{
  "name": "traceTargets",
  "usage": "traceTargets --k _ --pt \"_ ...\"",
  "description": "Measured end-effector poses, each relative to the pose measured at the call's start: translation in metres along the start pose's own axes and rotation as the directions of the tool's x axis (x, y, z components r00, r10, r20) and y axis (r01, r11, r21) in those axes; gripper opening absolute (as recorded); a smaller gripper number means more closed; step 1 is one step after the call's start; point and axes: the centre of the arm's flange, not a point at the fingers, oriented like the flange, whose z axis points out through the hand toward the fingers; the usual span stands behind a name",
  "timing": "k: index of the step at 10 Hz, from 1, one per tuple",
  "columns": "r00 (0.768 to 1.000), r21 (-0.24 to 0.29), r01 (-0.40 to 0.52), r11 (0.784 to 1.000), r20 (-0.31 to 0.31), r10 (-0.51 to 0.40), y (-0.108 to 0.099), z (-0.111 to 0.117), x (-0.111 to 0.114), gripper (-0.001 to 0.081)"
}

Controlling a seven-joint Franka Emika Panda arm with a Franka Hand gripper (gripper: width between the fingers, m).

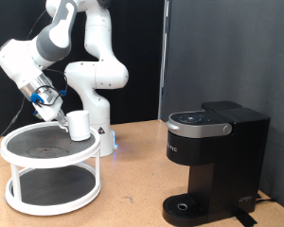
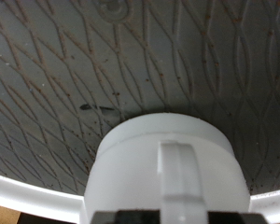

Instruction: Make a cup of coffee with the keurig machine

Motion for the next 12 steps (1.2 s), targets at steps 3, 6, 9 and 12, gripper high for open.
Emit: traceTargets --k 3,6,9,12 --pt "1.000 -0.049 -0.005 0.999 0.020 0.006 0.007 -0.018 -0.006 0.0001" --pt "0.999 -0.122 0.016 0.992 0.038 -0.012 0.020 -0.050 -0.017 0.0001" --pt "0.997 -0.119 -0.063 0.991 0.035 0.068 0.021 -0.041 -0.023 0.0001" --pt "0.961 -0.037 -0.252 0.967 0.105 0.254 0.026 -0.022 -0.061 0.0001"
